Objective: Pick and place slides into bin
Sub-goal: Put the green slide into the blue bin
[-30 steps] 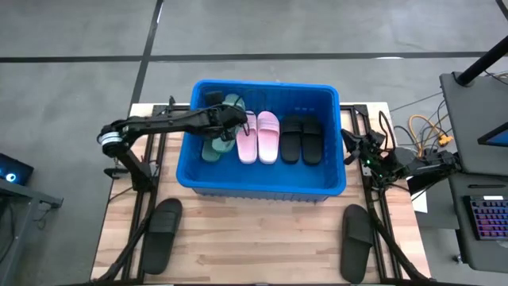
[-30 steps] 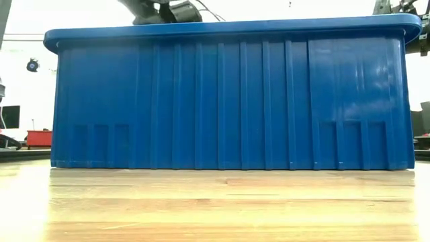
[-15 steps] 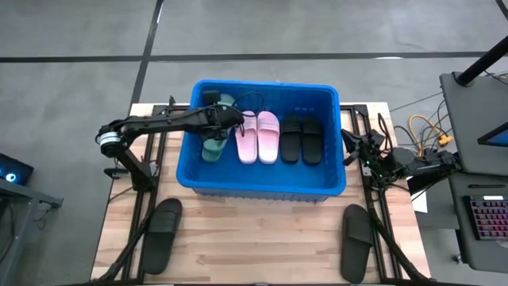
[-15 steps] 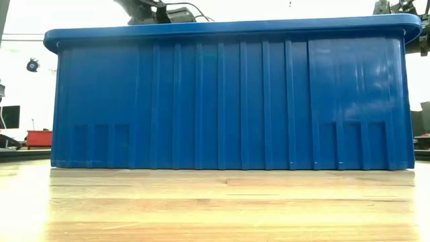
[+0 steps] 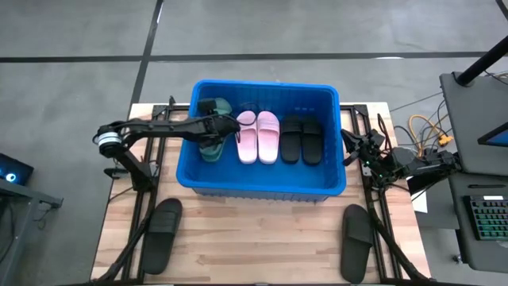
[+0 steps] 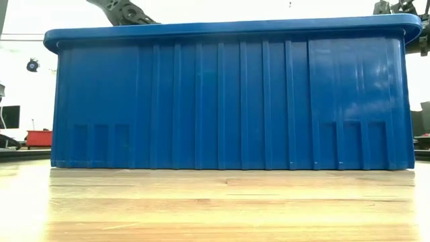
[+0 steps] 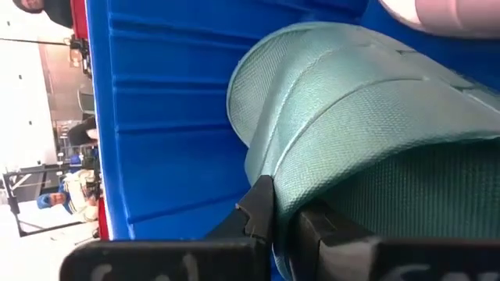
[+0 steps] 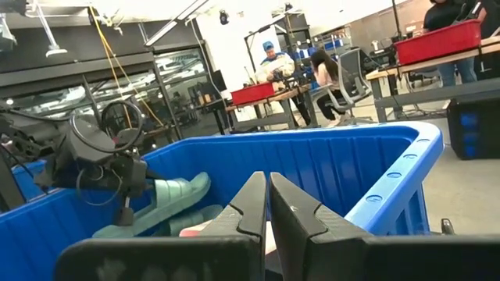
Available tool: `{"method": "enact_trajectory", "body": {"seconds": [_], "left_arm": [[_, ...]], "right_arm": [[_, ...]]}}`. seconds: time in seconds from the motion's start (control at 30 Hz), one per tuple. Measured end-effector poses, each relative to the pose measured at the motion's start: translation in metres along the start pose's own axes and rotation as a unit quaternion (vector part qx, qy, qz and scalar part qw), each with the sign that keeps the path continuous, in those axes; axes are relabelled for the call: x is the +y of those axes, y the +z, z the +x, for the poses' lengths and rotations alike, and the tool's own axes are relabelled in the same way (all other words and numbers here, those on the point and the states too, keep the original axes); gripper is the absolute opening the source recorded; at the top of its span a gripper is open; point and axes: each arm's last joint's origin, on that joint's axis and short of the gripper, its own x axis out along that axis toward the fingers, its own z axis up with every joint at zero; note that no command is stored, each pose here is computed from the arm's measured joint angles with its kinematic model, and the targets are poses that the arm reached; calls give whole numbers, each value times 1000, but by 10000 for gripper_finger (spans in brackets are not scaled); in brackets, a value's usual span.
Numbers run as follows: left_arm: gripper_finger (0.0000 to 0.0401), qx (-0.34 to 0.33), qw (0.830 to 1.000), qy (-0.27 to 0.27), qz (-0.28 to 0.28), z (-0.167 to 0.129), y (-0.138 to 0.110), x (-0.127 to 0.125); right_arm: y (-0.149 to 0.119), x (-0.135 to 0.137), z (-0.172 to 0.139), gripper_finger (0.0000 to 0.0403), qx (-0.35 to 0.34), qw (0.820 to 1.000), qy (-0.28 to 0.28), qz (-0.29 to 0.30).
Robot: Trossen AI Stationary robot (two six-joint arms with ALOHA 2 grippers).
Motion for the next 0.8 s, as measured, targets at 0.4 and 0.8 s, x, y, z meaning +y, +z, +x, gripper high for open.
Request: {"method": "enact_trajectory", "body": {"seconds": [0.4,0.8], "left_arm": [[0,10,999,-25,-17,15,0,-2],[67,15,999,-37,-13,17,-2,-2]], "right_arm": [[0,0,0,8,0,1000,2,10],[0,0,0,8,0,1000,2,15]]}}
